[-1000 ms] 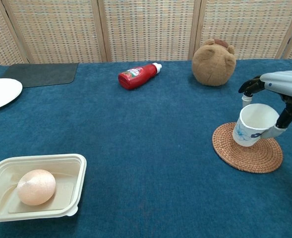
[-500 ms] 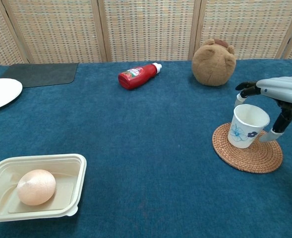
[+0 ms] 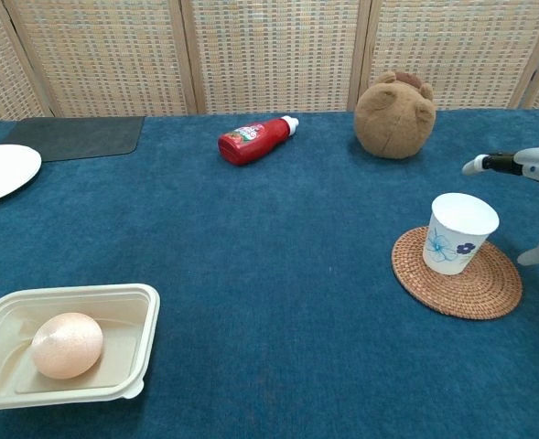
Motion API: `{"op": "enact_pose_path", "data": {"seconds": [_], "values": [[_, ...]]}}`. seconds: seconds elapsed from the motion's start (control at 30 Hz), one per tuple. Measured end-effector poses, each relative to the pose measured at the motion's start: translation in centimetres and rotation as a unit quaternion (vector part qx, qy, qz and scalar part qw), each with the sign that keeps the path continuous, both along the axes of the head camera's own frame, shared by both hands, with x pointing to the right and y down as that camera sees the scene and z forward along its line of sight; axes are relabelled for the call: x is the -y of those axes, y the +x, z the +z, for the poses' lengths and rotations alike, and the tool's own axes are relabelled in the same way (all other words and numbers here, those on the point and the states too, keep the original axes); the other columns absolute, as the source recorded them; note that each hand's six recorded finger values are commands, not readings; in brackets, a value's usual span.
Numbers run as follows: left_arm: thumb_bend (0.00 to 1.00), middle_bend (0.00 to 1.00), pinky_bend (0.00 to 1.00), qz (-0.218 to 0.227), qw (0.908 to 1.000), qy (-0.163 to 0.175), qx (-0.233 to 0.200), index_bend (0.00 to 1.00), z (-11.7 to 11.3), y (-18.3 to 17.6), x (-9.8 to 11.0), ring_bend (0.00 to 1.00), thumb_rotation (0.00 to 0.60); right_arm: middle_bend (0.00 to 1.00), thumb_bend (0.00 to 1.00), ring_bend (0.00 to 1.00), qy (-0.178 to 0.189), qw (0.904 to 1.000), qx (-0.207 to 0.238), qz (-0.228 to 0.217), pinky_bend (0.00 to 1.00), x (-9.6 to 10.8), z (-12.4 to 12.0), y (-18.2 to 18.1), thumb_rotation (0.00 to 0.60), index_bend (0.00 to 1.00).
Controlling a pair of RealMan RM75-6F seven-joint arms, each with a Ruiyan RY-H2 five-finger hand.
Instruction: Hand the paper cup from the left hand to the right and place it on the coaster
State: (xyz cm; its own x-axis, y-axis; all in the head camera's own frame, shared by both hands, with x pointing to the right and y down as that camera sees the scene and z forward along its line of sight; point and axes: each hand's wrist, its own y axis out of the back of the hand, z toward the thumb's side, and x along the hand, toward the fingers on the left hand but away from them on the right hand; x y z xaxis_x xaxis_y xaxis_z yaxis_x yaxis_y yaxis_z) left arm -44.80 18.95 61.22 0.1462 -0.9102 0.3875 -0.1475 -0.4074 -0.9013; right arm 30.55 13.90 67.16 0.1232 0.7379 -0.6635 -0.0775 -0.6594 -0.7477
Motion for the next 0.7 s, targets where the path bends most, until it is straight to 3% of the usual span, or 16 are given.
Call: {"op": "enact_pose_path", "data": {"seconds": [0.3,0.7], "values": [[0.13,0.00,0.00,0.002,1.0000,0.004,0.003,0.00,-0.1,0.1,-0.1,0.00,0.600,0.00,0.02,0.00,0.045,0.9979,-0.004,0.047,0.00,-0.8,-2.2,4.7,0.600,0.00],[0.13,0.00,0.00,0.003,0.9999,0.012,0.008,0.00,-0.7,0.4,-0.6,0.00,0.600,0.00,0.02,0.00,0.144,0.9874,-0.012,0.065,0.00,-5.3,-5.5,9.9,0.600,0.00]]}}
